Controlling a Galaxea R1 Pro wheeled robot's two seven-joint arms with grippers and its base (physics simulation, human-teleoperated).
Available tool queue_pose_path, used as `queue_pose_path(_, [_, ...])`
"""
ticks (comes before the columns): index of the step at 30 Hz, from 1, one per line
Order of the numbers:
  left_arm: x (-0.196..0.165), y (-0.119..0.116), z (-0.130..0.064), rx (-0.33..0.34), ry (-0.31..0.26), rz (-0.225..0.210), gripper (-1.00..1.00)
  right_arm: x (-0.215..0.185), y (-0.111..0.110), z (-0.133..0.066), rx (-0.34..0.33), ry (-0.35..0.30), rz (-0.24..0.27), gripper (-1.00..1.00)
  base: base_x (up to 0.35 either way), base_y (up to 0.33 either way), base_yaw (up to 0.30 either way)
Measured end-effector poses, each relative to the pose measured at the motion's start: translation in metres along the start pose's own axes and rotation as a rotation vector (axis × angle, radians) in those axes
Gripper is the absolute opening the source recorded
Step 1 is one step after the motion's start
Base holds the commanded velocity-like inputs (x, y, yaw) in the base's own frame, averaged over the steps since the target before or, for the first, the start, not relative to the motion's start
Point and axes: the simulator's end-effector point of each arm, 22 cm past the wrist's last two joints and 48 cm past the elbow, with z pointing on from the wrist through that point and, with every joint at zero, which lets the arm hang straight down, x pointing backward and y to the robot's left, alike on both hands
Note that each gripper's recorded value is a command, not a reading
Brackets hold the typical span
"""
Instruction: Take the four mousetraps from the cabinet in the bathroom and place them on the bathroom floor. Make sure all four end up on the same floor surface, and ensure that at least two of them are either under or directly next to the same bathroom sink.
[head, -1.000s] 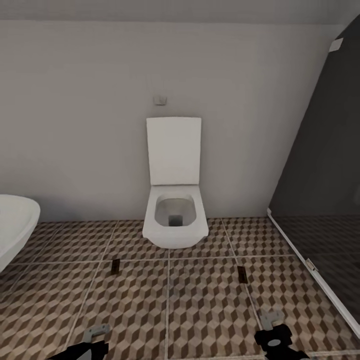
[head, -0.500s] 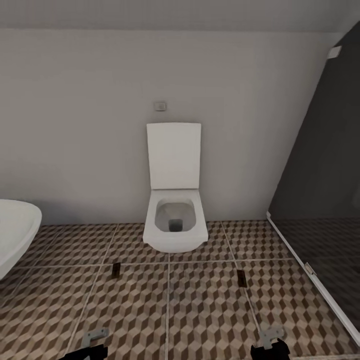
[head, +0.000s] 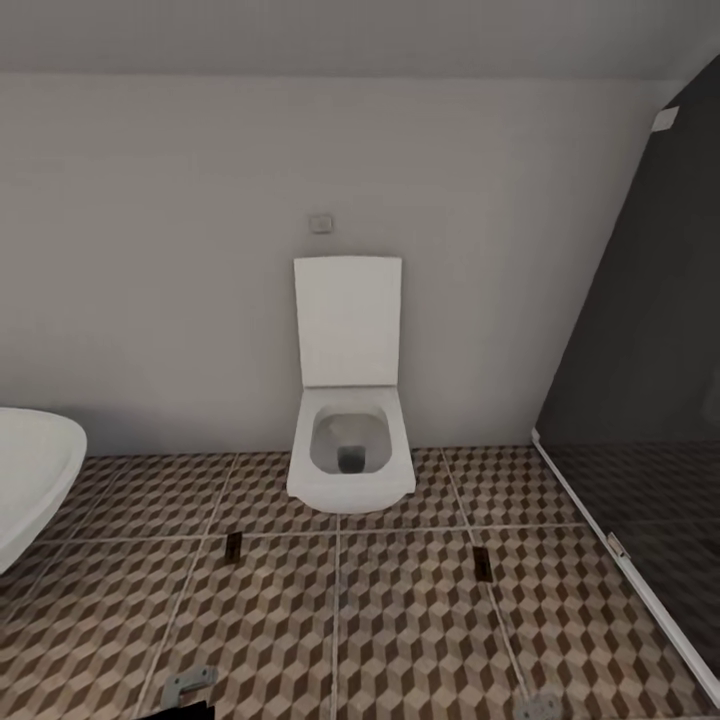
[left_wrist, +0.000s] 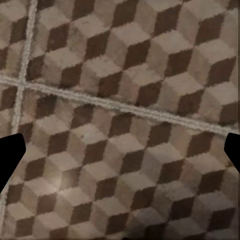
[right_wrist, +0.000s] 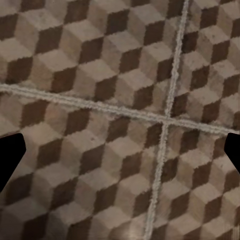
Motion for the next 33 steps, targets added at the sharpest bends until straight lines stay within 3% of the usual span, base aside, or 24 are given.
queue_pose_path(19, [0.012, 0.004, -0.036, -0.003, 0.044, 0.009, 1.0, 0.018, -0.001, -0.043, -0.016, 0.031, 0.001, 1.0, 0.0, 0.0, 0.0])
queue_pose_path(33, [0.018, 0.004, -0.063, 0.0, 0.073, 0.014, 1.0, 0.029, -0.022, -0.072, 0.015, 0.089, -0.013, 1.0, 0.0, 0.0, 0.0])
